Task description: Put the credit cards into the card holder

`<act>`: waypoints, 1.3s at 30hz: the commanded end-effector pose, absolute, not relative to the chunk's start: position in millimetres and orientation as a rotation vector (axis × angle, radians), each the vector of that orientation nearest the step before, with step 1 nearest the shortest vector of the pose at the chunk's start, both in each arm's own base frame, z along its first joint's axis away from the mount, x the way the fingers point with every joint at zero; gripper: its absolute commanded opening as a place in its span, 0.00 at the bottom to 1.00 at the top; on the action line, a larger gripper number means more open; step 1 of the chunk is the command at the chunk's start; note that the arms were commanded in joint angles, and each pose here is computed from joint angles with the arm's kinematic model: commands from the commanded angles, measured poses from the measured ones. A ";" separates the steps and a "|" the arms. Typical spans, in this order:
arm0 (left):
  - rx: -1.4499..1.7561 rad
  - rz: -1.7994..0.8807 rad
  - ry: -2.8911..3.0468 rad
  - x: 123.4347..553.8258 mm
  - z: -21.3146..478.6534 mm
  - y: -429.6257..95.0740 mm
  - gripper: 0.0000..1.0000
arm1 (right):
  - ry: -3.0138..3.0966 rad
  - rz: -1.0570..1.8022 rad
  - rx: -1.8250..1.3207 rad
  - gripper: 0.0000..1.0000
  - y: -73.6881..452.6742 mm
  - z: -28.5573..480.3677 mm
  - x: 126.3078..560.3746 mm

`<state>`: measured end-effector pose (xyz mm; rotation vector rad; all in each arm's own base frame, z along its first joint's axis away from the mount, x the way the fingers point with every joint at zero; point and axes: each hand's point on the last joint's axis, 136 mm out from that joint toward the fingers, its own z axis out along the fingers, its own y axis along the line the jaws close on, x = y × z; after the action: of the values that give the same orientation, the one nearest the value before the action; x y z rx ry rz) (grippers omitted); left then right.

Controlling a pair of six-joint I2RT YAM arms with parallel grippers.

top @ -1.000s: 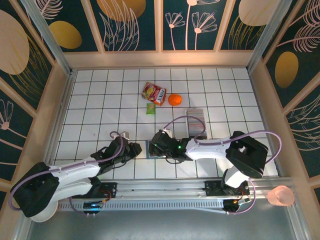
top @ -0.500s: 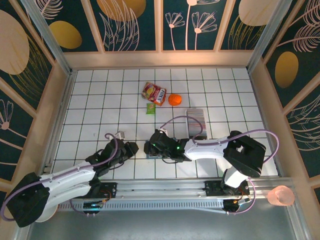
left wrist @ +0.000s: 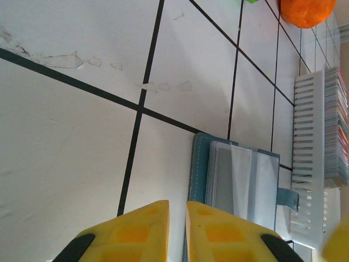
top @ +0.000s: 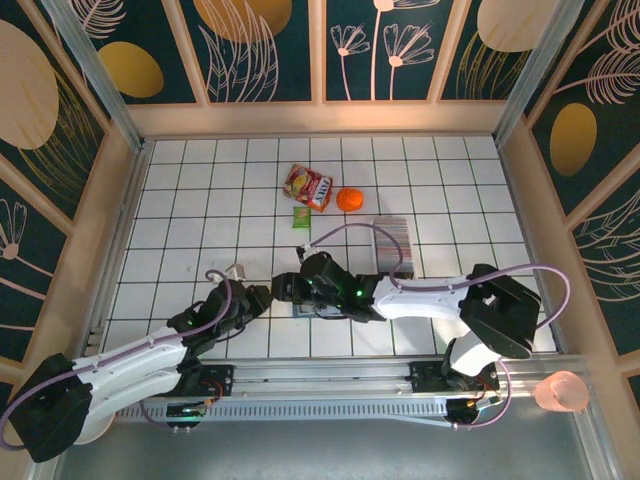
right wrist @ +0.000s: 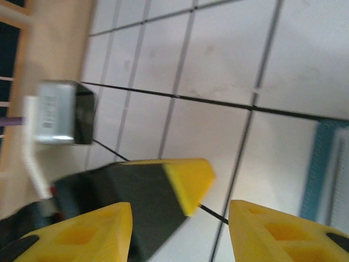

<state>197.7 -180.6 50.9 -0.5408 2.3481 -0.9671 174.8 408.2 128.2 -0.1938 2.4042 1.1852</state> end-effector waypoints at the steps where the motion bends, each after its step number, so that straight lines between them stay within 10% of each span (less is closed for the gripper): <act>1: -0.555 -0.955 2.345 197.9 52.5 -178.8 0.17 | 2.215 1.217 -0.344 0.48 414.5 188.8 178.6; 10: -0.404 -0.966 2.353 207.7 72.0 -199.4 0.34 | 1.876 0.612 -0.939 0.50 318.6 237.7 216.9; 24: -0.215 -0.993 2.411 220.1 81.2 -236.2 0.50 | 1.687 -0.234 -1.916 0.85 143.0 138.3 227.8; 39: -0.229 -1.049 2.411 207.5 75.3 -231.2 0.52 | 1.589 -0.401 -1.978 0.91 131.1 79.5 260.1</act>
<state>212.4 -230.3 72.4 -0.2374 2.4177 -1.0171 247.6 132.4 83.4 -1.9753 1.6529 -0.3217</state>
